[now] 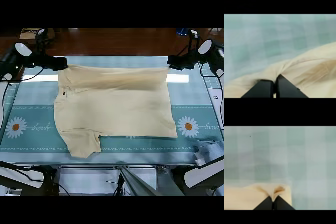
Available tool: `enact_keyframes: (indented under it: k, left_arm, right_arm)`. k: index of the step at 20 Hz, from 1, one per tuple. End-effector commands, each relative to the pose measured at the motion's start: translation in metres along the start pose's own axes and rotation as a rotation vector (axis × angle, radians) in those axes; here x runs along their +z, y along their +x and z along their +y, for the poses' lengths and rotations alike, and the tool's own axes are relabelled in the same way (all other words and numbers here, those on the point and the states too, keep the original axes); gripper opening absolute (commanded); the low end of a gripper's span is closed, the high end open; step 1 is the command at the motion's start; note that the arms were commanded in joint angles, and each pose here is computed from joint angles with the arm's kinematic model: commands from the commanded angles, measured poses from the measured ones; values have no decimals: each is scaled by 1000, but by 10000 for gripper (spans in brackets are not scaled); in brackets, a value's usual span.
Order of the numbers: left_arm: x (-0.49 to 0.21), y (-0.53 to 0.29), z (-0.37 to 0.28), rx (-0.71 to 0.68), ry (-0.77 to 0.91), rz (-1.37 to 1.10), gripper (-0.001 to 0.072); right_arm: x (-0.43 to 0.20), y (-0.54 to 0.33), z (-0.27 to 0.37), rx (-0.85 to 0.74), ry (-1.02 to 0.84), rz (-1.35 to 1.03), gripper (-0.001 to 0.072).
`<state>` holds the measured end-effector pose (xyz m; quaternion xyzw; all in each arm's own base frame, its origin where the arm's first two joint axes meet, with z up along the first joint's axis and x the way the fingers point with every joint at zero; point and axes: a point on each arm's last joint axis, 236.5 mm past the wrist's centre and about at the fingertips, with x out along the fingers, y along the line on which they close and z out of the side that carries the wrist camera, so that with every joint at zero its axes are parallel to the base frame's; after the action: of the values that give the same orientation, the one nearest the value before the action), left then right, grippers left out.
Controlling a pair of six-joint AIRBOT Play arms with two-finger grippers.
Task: Fold the shirts.
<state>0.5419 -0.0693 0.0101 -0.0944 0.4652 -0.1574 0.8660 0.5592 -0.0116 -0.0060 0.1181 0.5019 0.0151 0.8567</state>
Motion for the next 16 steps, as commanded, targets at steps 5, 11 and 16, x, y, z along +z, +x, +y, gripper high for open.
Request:
enact_keyframes:
  k: [5, 11, 16]
  left_arm:
    - [-52, -42, -13, -70, -72, 239, 31]
    - [-110, -38, -18, -105, -177, 478, 31]
    - [-138, -28, -11, -88, -250, 565, 36]
  right_arm:
    - [-60, -34, 10, 16, 25, 262, 29]
    - [-106, -51, 14, 13, 91, 471, 30]
    - [-102, -46, 14, 17, 107, 452, 34]
